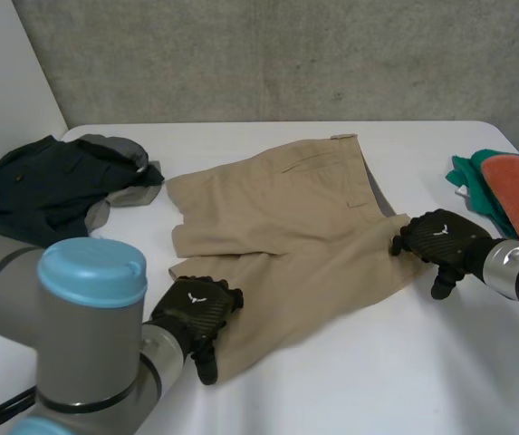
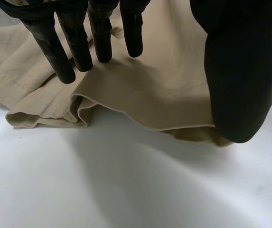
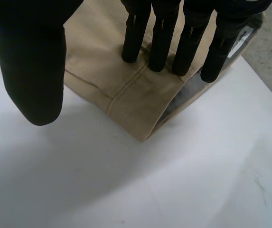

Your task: Fold the laundry.

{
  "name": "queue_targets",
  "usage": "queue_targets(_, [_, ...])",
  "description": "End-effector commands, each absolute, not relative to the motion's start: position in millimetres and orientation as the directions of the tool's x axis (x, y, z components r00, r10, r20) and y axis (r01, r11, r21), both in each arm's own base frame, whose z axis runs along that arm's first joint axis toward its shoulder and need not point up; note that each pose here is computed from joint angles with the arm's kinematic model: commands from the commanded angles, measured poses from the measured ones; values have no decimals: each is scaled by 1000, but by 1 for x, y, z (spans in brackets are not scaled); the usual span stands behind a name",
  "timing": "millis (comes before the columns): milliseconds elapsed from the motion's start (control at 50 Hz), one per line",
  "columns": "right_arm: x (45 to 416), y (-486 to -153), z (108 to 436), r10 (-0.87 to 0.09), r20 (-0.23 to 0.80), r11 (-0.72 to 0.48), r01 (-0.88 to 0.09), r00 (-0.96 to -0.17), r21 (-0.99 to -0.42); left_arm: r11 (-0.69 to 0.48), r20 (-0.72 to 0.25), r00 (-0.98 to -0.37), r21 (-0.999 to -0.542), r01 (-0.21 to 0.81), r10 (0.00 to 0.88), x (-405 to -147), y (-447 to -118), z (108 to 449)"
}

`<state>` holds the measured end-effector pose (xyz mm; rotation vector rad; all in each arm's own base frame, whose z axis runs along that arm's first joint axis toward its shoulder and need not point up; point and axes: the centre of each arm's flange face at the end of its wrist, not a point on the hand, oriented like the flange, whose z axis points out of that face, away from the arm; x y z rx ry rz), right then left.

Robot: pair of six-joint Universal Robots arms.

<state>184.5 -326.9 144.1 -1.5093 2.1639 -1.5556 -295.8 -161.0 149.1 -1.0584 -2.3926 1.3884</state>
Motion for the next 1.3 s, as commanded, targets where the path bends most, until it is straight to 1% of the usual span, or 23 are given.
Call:
queue_targets(20, [192,-337,134,-726,463,-44,-638,-508,-769,292,-222,-734,-814,502,641,-304,-178,142])
queue_targets(200, [200,-346,129,-702,507,-111,-626,-500,-772,256,-221,-753,-850,461,620,-312,-194,145])
queue_targets(440, [210,-359,115,-698,515,-134,-615,-498,-777,252,-218,-771,-862,439,598,-314,-209,144])
queue_targets(500, [212,-363,119,-684,526,-146,-611,-506,-778,233,-217,-781,-878,418,586,-314,-213,154])
queue_targets(580, [211,-361,134,-663,513,-137,-585,-545,-799,212,-208,-798,-899,384,566,-311,-213,177])
queue_targets(660, [208,-358,185,-606,527,-175,-546,-596,-819,181,-180,-821,-929,324,542,-302,-210,215])
queue_targets(680, [204,-352,209,-583,529,-179,-537,-617,-824,164,-167,-831,-942,294,531,-297,-208,233])
queue_targets(700, [201,-348,222,-574,526,-177,-533,-627,-828,155,-159,-834,-948,278,528,-295,-206,242])
queue_targets(740, [191,-342,247,-552,528,-170,-532,-646,-829,135,-143,-843,-960,245,519,-289,-202,261])
queue_targets(760, [184,-336,269,-534,532,-167,-535,-657,-828,120,-124,-848,-969,215,515,-284,-197,278])
queue_targets(820, [177,-325,301,-509,545,-174,-540,-666,-823,87,-106,-853,-981,174,511,-276,-188,303])
queue_targets(840, [175,-316,321,-498,548,-179,-539,-672,-823,64,-95,-854,-987,148,512,-271,-182,318])
queue_targets(900, [175,-300,343,-496,551,-178,-542,-672,-821,35,-85,-859,-992,119,506,-263,-176,336])
queue_targets(940, [180,-287,354,-522,538,-167,-540,-661,-825,18,-87,-861,-994,110,502,-258,-172,347])
queue_targets(980, [183,-280,355,-547,522,-145,-540,-655,-829,22,-88,-861,-993,115,501,-256,-171,349])
queue_targets(1040, [194,-276,344,-597,503,-123,-548,-625,-827,65,-91,-862,-988,142,499,-255,-174,341])
queue_targets(1080, [207,-278,327,-631,498,-111,-566,-596,-817,120,-96,-858,-976,180,504,-260,-182,322])
queue_targets(1120, [212,-285,311,-643,489,-80,-583,-589,-808,163,-101,-859,-965,208,502,-264,-192,306])
queue_targets(1160, [219,-296,285,-658,478,-32,-612,-582,-790,217,-108,-861,-945,244,496,-271,-210,279])
queue_targets(1220, [232,-313,253,-657,479,-3,-633,-582,-774,228,-121,-872,-940,254,475,-281,-245,250])
queue_targets(1260, [242,-323,243,-642,492,-18,-630,-588,-777,199,-123,-878,-951,238,462,-287,-264,244])
queue_targets(1280, [250,-334,238,-611,509,-46,-615,-606,-787,149,-130,-887,-965,216,443,-292,-285,242])
queue_targets(1300, [255,-340,239,-589,522,-73,-603,-617,-794,109,-128,-893,-975,192,431,-295,-296,246])
